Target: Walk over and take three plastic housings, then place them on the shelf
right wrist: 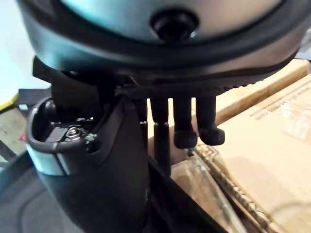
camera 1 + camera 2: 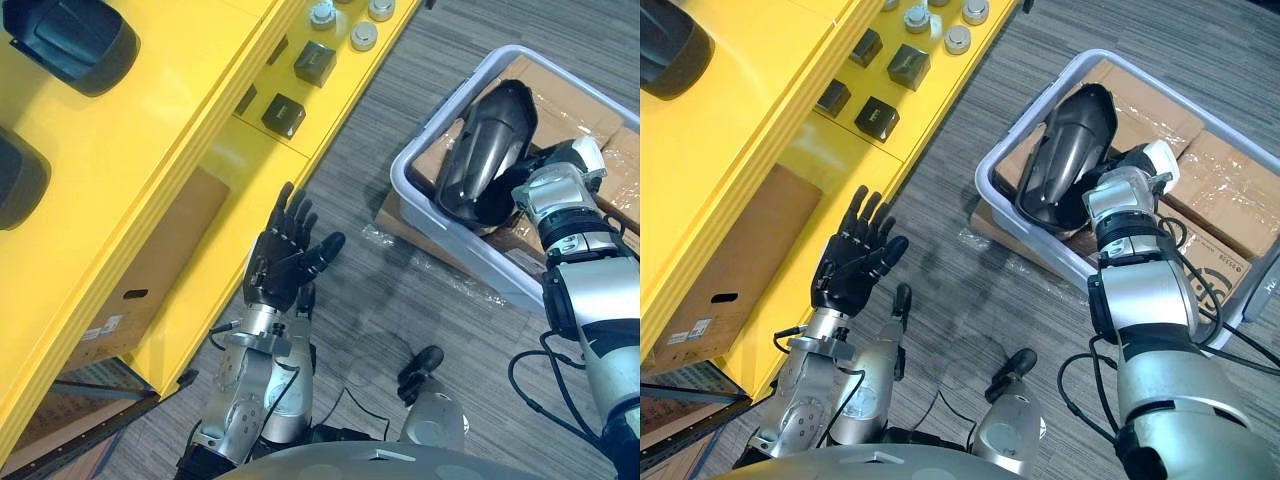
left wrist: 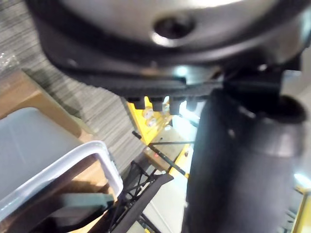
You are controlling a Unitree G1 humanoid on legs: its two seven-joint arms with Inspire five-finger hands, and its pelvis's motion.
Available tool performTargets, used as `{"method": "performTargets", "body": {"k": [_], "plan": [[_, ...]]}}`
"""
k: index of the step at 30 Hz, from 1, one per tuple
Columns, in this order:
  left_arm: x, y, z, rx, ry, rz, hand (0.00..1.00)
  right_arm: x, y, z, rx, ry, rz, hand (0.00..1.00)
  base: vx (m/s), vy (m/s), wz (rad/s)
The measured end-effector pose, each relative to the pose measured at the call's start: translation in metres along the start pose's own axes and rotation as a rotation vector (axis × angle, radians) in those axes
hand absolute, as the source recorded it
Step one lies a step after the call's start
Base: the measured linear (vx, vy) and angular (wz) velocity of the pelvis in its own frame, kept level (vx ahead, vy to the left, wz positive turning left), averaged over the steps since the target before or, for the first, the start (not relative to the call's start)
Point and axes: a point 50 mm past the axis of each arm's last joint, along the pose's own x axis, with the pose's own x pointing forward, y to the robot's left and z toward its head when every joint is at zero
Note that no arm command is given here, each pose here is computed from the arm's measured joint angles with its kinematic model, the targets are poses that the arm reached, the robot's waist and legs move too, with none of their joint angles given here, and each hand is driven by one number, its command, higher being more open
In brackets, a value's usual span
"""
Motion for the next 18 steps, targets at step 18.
{"method": "performTargets", "body": {"k": [18], "plan": [[0.033, -0.005, 0.026, 0.072, 0.008, -0.172, 1.0, -0.004, -0.076, 0.044, 0.055, -0.402, -0.353, 0.0, -0.06, -0.033, -0.1]]}}
